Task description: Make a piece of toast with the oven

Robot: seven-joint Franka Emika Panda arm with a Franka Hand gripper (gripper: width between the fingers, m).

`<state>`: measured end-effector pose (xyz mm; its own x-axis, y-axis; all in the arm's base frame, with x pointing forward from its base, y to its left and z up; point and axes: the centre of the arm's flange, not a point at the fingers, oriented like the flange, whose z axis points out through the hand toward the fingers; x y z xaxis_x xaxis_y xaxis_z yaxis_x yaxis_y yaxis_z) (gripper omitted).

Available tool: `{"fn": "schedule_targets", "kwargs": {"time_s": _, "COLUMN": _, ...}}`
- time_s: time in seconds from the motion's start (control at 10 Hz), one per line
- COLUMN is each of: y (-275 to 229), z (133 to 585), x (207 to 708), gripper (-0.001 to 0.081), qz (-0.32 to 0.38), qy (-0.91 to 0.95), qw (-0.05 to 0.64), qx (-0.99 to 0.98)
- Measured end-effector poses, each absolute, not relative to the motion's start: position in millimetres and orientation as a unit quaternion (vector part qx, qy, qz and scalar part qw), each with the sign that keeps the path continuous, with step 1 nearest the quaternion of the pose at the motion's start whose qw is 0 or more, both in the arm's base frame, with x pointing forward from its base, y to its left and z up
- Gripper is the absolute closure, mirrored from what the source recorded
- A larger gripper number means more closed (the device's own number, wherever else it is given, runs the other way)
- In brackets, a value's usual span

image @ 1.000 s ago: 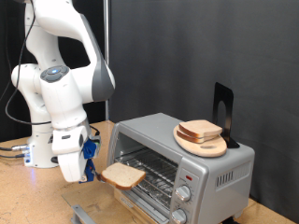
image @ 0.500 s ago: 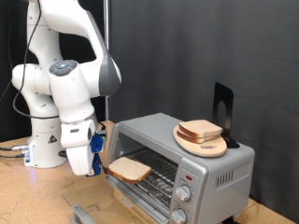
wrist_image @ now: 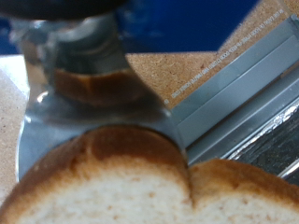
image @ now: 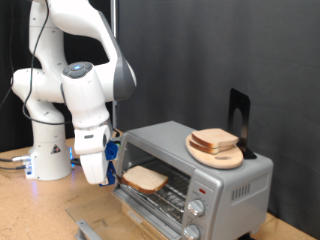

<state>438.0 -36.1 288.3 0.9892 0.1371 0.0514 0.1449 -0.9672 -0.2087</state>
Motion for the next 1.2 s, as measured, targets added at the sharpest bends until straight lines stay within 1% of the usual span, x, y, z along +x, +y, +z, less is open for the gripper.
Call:
{"fn": "schedule_targets", "kwargs": {"time_s": 0.3, "y": -42, "z": 282, "x": 432, "gripper": 0.0537, "qz": -0.022, "qy": -0.086, "qw": 0.08, "qx": -0.993}}
{"fn": "schedule_targets", "kwargs": {"time_s": 0.6, "y": -59, "z": 276, "x": 425, "gripper": 0.0537, "qz": -0.016, "qy": -0.093, "qw": 0.062, "qx": -0.994}}
{"fn": "schedule_targets", "kwargs": {"time_s": 0.9, "y": -68, "z": 273, "x": 424, "gripper": 0.0537, "qz": -0.01, "qy": -0.087, "qw": 0.057, "qx": -0.995}}
{"fn": "schedule_targets", "kwargs": {"time_s": 1.2, "y": -66, "z": 276, "x": 428, "gripper": 0.0537, "qz": -0.012, "qy": -0.078, "qw": 0.056, "qx": -0.995}}
